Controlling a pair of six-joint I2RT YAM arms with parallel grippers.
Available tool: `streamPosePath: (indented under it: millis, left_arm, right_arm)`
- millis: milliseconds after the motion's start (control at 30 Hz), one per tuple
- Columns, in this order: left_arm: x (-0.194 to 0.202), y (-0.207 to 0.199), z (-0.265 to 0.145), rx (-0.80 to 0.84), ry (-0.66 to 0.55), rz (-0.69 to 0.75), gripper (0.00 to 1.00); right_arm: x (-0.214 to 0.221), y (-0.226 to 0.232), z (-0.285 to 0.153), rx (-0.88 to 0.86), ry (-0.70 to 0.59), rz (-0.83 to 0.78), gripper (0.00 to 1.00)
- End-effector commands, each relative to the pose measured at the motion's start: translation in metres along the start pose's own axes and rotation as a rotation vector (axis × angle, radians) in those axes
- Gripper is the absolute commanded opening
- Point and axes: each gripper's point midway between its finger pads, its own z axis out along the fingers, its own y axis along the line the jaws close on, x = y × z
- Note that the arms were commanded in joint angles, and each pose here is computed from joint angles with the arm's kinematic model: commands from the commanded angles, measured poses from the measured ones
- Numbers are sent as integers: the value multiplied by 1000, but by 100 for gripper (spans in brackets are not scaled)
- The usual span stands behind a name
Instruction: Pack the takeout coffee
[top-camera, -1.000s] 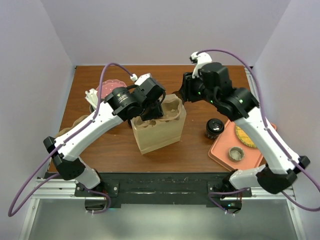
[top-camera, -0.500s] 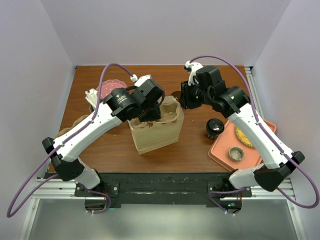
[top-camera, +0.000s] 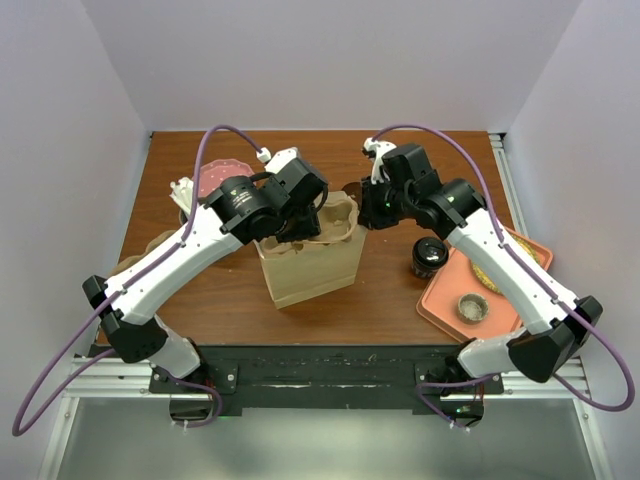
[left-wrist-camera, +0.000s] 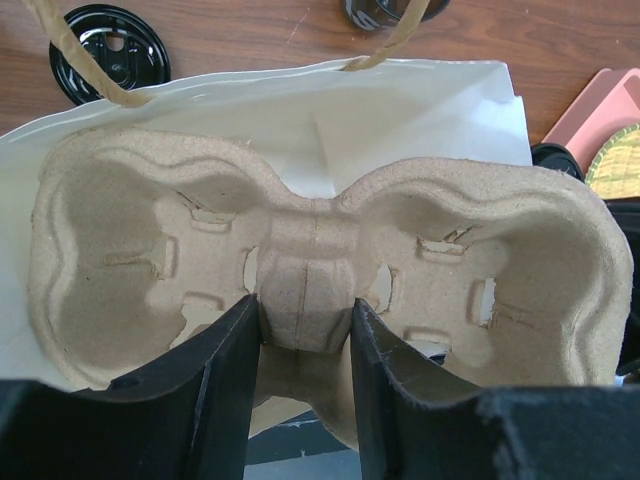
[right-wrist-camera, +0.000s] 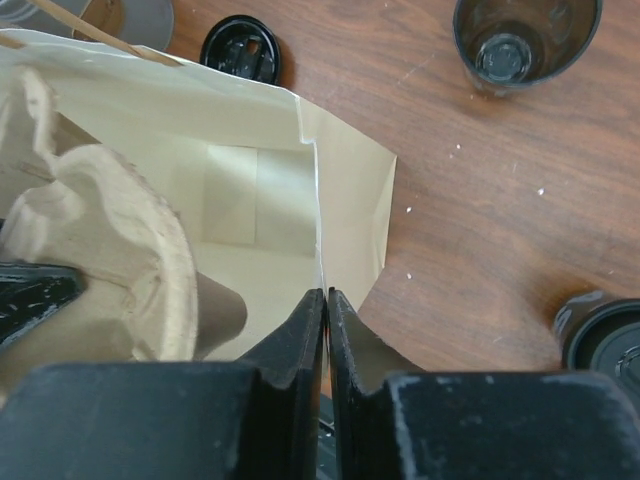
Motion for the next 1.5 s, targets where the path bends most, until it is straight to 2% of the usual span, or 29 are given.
streamPosePath:
  millis: [0,300,533,833,1167,1300,1467]
  left_arm:
    - [-15,6,-8,-19,-77,-62,18]
    - [-13,14,-4,-77,-75,-75,18]
    - [-14,9,9,-97,-85,-88,17]
    - [-6,11,20,-143,-63,-72,17]
    - [3,14,24,-151,-25,-44,20]
    - [4,18,26,-164,-31,-43,21]
    - [2,19,25,-167,-41,-32,29]
  right_arm:
    - [-13,9,-18,-37,-96,61,1]
    - [-6,13,-34,-87,-178,180,0]
    - [0,18,-37,-122,-176,245,0]
    - [1,16,-40,-109,-176,263,6]
    - [-4,8,-45,-56,-190,244,32]
    - [-12,9,-53,-56,-212,223,35]
    - [-20,11,-59,-58,-224,208,39]
